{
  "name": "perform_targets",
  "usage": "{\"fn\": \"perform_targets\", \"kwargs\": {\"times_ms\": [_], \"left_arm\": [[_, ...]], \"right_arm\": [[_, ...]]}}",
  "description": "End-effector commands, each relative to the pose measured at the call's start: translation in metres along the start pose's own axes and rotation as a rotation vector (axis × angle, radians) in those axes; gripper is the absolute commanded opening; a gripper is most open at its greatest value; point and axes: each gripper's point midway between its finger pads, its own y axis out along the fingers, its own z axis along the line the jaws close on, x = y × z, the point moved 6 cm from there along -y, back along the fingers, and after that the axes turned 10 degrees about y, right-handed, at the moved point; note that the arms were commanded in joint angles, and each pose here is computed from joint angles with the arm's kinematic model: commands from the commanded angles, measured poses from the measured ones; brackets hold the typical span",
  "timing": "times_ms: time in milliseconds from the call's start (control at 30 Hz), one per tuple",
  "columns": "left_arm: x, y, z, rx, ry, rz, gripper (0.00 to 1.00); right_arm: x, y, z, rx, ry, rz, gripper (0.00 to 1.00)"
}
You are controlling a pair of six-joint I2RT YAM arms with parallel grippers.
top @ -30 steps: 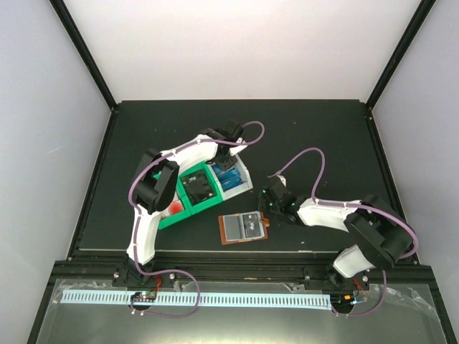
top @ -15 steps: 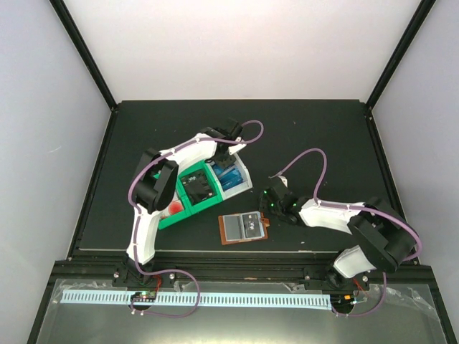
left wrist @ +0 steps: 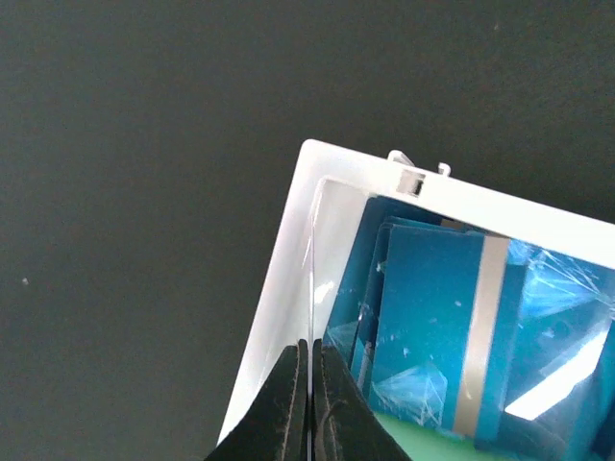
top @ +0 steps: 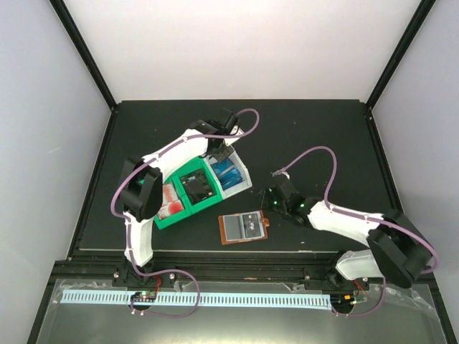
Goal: Put the credit cards into the card holder
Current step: Pick up the credit card from the storage box.
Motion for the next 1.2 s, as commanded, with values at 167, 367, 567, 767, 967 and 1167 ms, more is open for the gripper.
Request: {"fn": "perform_targets", "kwargs": {"times_ms": [167, 367, 567, 767, 967, 1167], "left_arm": [[0.017, -0.136, 0.008, -0.206, -0.228, -0.348, 0.02], [0.011, -0.243, -0.009, -0.543, -0.424, -0.691, 0.02], [-0.014, -0.306, -0.025, -0.852, -0.638, -0.840, 0.02], [-0.034, -0.310, -0.052, -1.275, -0.885, -0.800, 0.01], [-0.048, -0.311, -0.061, -1.339, -0.990, -0.732, 0.01], [-0.060, -0.299, -0.073, -1.405, -1.088, -0.688, 0.02]], "right_arm": [[0.030, -0.088, 0.069, 0.412, -0.150, -0.008, 0.51], [0.044, -0.150, 0.096, 0.613, -0.080, -0.012, 0.65], [0.048, -0.205, 0.124, 0.881, -0.020, 0.041, 0.65], [0.042, -0.241, 0.148, 1.111, -0.032, 0.207, 0.65], [0.039, -0.238, 0.143, 1.088, 0.058, 0.261, 0.57], [0.029, -0.211, 0.138, 0.983, 0.110, 0.368, 0.46]]}}
